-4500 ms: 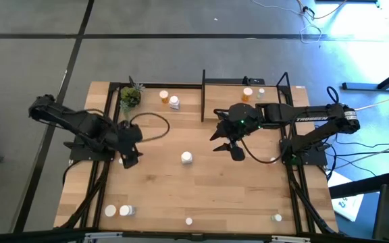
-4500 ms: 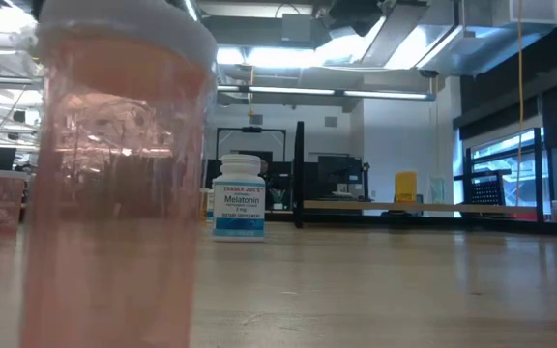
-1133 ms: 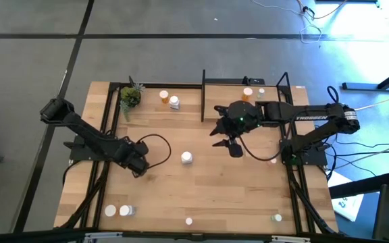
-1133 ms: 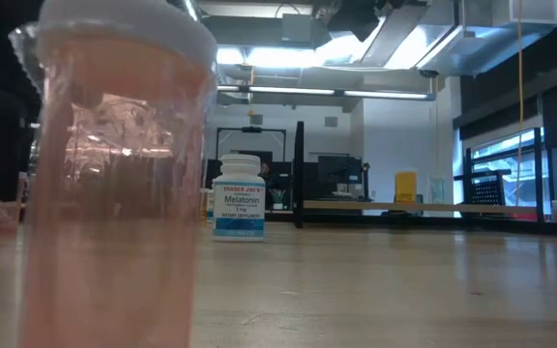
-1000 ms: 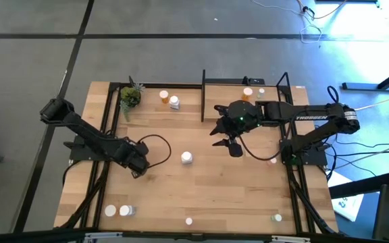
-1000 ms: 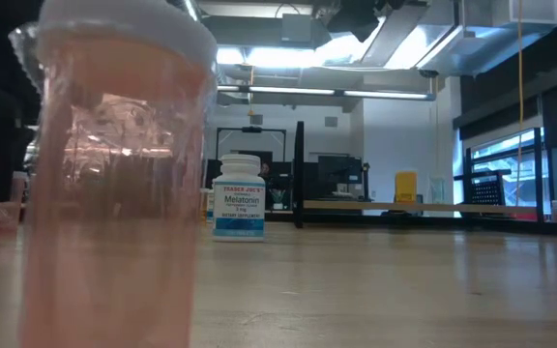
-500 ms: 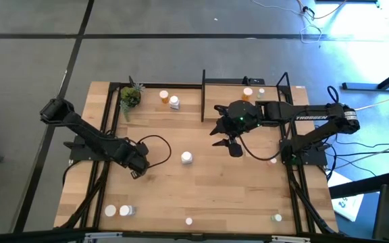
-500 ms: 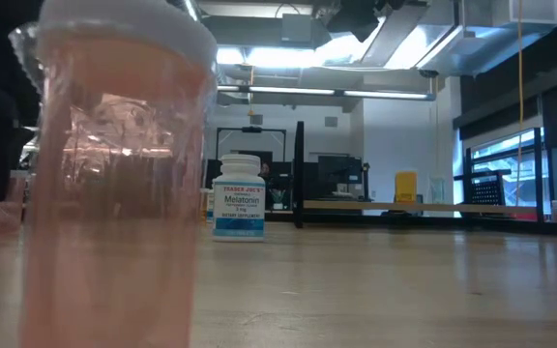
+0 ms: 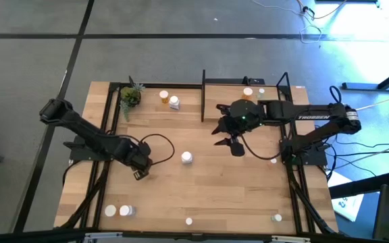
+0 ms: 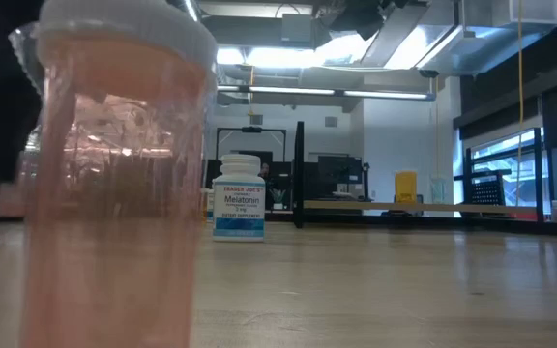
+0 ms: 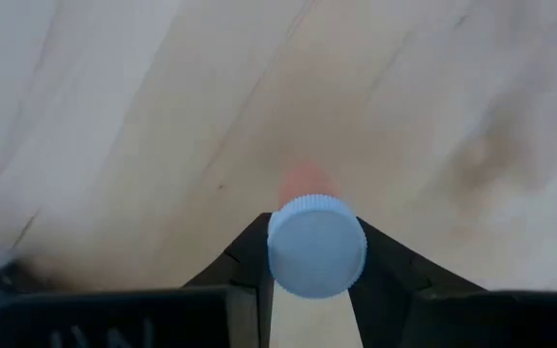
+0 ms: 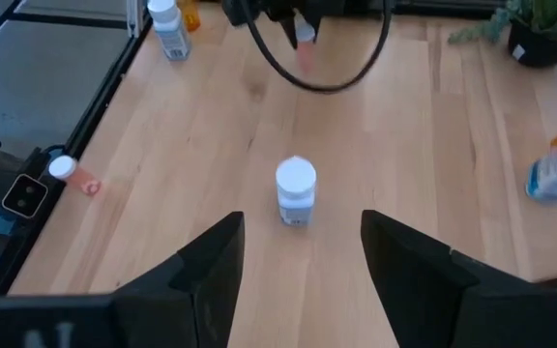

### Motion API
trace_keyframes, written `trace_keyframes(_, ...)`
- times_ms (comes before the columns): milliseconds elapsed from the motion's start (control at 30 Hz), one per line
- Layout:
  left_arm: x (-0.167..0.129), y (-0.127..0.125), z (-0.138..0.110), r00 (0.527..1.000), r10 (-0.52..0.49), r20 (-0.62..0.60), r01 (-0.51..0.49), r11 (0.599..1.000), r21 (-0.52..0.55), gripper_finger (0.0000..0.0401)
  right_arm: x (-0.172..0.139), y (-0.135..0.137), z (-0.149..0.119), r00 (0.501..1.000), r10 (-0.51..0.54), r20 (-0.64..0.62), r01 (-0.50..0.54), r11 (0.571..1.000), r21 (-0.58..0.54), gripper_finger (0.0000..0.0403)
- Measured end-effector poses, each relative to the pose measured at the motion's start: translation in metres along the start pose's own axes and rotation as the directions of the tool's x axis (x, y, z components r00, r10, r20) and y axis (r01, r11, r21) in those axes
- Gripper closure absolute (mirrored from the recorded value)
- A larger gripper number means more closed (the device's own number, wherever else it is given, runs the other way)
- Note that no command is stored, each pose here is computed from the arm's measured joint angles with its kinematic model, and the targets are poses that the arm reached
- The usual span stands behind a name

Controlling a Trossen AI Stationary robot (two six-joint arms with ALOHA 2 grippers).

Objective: Pick and place medicine bottles onto shelf by color
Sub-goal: Put the top left pink pill bottle on the shelf

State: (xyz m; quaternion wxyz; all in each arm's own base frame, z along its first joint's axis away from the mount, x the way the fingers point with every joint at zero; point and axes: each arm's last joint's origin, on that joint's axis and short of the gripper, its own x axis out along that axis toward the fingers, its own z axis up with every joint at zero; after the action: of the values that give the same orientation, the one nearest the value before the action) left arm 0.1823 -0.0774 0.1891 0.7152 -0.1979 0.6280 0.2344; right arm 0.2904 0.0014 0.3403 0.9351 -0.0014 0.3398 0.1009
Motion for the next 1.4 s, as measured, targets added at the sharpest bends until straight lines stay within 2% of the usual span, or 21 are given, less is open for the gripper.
trace_keyframes(267, -0.044, -0.011, 0.031, 0.99, -0.102, 0.093, 0.1, 0.995, 0.024, 0.0314, -0.028, -0.004, -0.003, 0.999, -0.032, 0.025, 0.03, 0.996, 0.083, 0.0192)
trace_keyframes(433, -0.081, -0.012, 0.056, 0.966, -0.165, 0.201, 0.151, 0.985, 0.081, 0.0314, -0.046, 0.0, -0.006, 0.999, -0.033, 0.03, 0.032, 0.998, 0.05, 0.0192)
trace_keyframes(600, -0.113, -0.006, 0.079, 0.927, -0.181, 0.329, 0.14, 0.98, 0.143, 0.0315, -0.053, 0.001, -0.005, 0.998, -0.033, 0.054, 0.029, 0.997, 0.077, 0.0192)
trace_keyframes(700, -0.128, 0.001, 0.09, 0.898, -0.147, 0.414, 0.088, 0.984, 0.157, 0.0315, -0.049, 0.0, -0.004, 0.998, -0.034, 0.058, 0.026, 0.992, 0.122, 0.0192)
trace_keyframes(800, -0.137, 0.009, 0.101, 0.871, -0.098, 0.481, 0.025, 0.987, 0.156, 0.0315, -0.042, -0.002, -0.003, 0.998, -0.034, 0.05, 0.027, 0.989, 0.143, 0.0192)
trace_keyframes(1000, -0.149, 0.022, 0.121, 0.824, -0.103, 0.557, 0.014, 0.987, 0.16, 0.0315, -0.036, -0.004, 0.001, 0.996, -0.037, 0.077, 0.026, 0.991, 0.132, 0.0192)
trace_keyframes(1167, -0.159, 0.03, 0.133, 0.793, -0.142, 0.593, 0.023, 0.979, 0.204, 0.0315, -0.036, -0.004, 0.005, 0.993, -0.04, 0.113, 0.028, 0.994, 0.107, 0.0192)
trace_keyframes(1400, -0.163, 0.028, 0.139, 0.75, -0.19, 0.634, 0.013, 0.962, 0.273, 0.0315, -0.021, -0.01, 0.018, 0.974, -0.067, 0.217, 0.047, 0.994, 0.095, 0.0192)
